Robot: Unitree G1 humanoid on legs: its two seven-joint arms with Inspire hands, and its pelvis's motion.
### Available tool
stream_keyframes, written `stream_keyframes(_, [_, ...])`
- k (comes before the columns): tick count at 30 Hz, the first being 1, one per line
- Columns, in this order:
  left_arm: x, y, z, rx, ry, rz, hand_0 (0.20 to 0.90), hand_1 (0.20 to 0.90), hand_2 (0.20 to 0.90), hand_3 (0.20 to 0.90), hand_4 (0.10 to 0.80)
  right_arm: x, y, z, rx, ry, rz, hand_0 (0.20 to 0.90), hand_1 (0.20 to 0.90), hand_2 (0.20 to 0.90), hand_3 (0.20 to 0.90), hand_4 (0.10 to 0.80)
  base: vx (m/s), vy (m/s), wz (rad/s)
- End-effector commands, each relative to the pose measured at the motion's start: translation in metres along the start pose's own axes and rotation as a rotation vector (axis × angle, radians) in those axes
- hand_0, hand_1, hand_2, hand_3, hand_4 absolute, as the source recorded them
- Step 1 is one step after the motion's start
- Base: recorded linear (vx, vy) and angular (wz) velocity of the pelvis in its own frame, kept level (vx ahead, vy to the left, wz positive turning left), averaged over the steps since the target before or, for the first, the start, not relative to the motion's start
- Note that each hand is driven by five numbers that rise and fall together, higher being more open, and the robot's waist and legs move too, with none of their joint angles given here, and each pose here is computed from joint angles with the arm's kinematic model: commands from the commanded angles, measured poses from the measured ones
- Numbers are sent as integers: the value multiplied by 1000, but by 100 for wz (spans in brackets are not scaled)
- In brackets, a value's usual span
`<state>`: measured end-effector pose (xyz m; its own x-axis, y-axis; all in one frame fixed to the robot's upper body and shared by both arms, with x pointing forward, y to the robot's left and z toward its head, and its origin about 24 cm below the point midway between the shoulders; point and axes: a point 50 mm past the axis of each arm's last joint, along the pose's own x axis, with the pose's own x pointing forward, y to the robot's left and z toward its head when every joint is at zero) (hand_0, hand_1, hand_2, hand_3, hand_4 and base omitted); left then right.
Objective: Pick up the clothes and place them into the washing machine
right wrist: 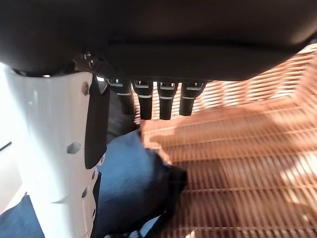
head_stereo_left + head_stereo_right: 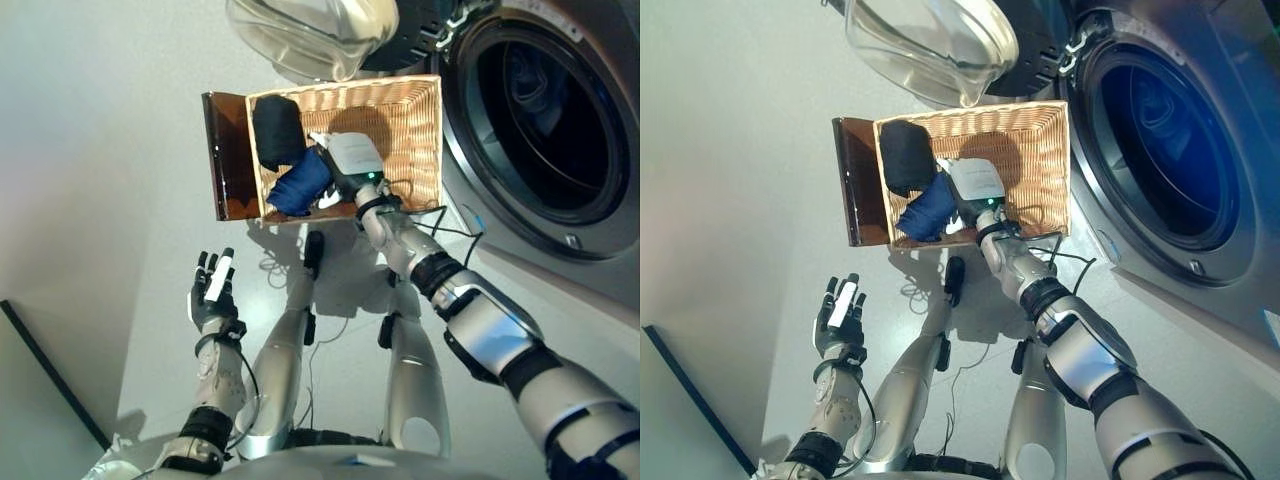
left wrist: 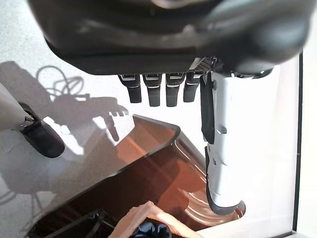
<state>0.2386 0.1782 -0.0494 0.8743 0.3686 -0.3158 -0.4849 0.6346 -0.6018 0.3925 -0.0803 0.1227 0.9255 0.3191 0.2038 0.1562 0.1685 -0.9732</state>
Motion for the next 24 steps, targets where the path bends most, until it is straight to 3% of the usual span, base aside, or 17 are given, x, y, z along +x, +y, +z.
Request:
stream_keyframes(1, [5, 5, 45, 42, -185, -58, 900, 900, 900, 900, 800, 27, -40, 43, -5, -128, -146, 900, 900, 900, 900, 800, -24, 5, 12])
stream_keyframes(23, [0, -26, 64, -18, -263, -175, 900, 900, 900, 900, 800, 36, -56, 13, 28, 37, -171, 900, 900, 900, 900, 800, -16, 10, 7])
stream_keyframes(24, [1, -28, 65, -27, -267, -180, 900, 900, 900, 900, 800, 38, -62, 11, 28, 45, -187, 834, 834, 834, 834, 753, 0, 0, 0])
